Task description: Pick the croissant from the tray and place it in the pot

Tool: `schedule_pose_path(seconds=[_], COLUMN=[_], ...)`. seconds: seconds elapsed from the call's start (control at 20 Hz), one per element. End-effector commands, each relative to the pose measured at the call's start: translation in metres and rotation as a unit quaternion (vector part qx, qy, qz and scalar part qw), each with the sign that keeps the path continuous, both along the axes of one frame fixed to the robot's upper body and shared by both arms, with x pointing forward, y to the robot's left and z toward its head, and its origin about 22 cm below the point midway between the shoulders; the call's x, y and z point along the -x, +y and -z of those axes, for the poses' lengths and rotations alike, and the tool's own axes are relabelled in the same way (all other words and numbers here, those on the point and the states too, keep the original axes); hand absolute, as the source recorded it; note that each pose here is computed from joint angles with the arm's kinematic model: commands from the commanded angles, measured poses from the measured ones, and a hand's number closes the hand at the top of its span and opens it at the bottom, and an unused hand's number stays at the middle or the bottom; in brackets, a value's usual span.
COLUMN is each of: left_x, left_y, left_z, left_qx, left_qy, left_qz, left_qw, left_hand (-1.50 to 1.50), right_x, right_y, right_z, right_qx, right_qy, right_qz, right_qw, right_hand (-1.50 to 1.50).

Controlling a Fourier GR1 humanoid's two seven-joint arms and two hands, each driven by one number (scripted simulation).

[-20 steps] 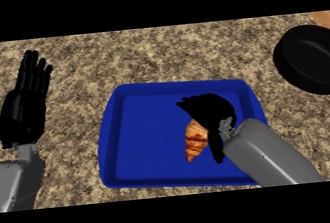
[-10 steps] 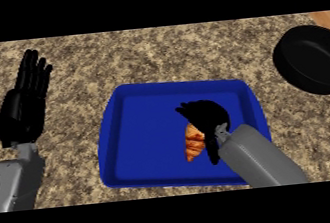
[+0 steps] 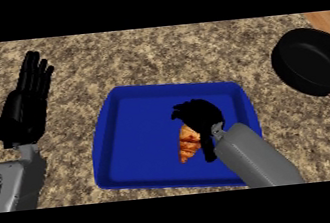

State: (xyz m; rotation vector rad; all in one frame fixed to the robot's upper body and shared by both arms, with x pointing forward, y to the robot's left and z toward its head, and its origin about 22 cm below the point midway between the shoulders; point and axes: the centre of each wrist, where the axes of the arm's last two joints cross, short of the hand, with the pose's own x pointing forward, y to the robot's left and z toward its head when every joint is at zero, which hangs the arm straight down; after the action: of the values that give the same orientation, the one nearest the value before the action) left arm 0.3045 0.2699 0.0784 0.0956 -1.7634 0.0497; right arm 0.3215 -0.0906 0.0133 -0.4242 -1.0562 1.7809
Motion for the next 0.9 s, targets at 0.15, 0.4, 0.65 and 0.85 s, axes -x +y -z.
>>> schedule_pose_path(seconds=[0.15, 0.4, 0.65, 0.85], left_x=[0.0, -0.001, -0.004, -0.004], left_y=[-0.005, -0.001, -0.015, -0.014], left_z=[0.005, -0.002, -0.006, -0.009], left_qx=[-0.015, -0.003, 0.003, -0.004], left_qy=[-0.005, 0.001, -0.012, -0.015], left_qz=[-0.004, -0.009, 0.008, 0.015], left_qw=[0.9999, 1.0, 0.9999, 0.9998], left_hand=[0.0, 0.0, 0.0, 0.0], right_x=[0.007, 0.03, -0.057, -0.085], right_y=[0.02, 0.043, -0.005, -0.039], right_z=[0.019, 0.015, -0.062, -0.098], right_qx=[0.003, 0.006, -0.012, -0.02], right_qy=[0.019, -0.067, -0.165, -0.226], right_qz=[-0.045, -0.038, 0.213, 0.385], right_qw=[0.999, 0.997, 0.963, 0.895], right_hand=[1.5, 1.5, 1.5, 1.5])
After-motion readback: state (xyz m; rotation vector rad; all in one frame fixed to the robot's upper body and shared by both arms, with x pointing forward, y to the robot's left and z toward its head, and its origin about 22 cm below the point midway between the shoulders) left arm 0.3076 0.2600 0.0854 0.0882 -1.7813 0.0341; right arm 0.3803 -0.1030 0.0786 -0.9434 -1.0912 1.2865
